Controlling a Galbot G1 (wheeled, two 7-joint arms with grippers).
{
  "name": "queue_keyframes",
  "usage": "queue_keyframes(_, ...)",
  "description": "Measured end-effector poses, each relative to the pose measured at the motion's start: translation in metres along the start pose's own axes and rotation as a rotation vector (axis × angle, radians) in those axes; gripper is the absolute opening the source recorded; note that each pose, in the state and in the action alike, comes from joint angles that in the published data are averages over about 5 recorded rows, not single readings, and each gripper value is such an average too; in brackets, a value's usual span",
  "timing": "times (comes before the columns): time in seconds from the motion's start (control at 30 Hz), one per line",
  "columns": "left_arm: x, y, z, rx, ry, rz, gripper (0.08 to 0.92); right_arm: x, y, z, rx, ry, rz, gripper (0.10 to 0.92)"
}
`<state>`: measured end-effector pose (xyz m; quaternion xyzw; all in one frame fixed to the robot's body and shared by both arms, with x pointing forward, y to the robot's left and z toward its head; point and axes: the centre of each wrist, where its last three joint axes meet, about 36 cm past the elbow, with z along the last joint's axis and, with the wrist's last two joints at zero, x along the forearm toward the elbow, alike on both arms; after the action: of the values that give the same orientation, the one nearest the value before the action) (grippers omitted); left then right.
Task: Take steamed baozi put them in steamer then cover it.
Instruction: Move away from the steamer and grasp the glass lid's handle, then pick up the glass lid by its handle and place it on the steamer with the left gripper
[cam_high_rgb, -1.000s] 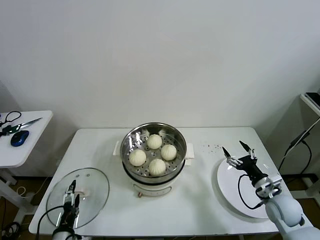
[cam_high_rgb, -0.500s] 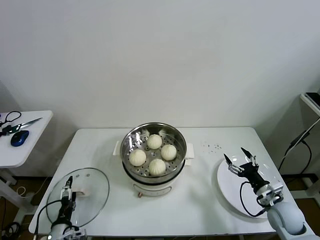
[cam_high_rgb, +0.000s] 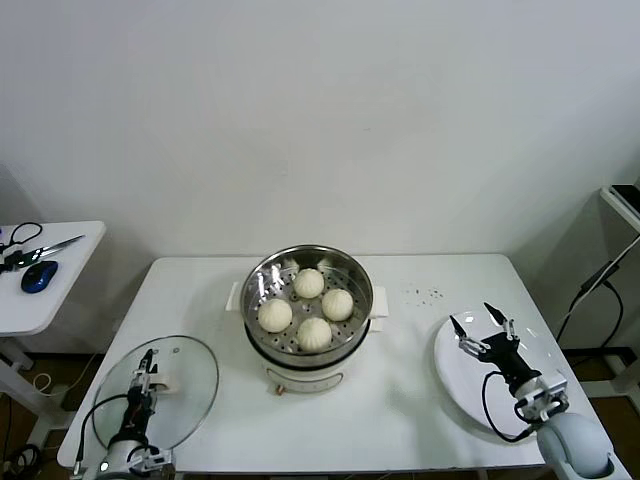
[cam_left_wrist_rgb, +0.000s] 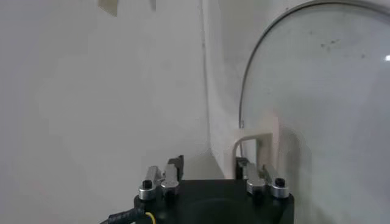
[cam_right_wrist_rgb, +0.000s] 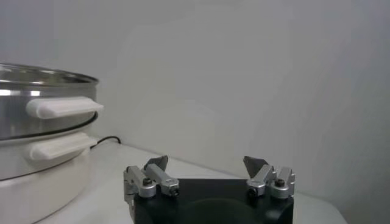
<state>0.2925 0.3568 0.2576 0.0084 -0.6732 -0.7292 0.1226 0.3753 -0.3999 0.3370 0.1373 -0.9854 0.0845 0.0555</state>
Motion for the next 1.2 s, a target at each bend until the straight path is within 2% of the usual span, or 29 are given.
queue_keyframes(0.4,0.002,0.001,0.003,0.028,-0.024,-0.011,0.199,-0.002,0.001,0.003,0.005,-0.001,0.0,0.823)
queue_keyframes(0.5,0.004,0.005,0.004,0.035,-0.027,-0.026,0.153,-0.003,0.001,0.002,0.015,-0.004,-0.009,0.823)
queue_keyframes(0.83,0.017,0.038,0.009,0.045,-0.017,-0.092,0.15,-0.006,-0.005,-0.001,0.042,-0.012,-0.017,0.823)
queue_keyframes(1.2,0.04,0.11,-0.002,-0.005,0.065,-0.22,0.15,-0.012,-0.013,-0.003,0.069,-0.012,-0.015,0.823)
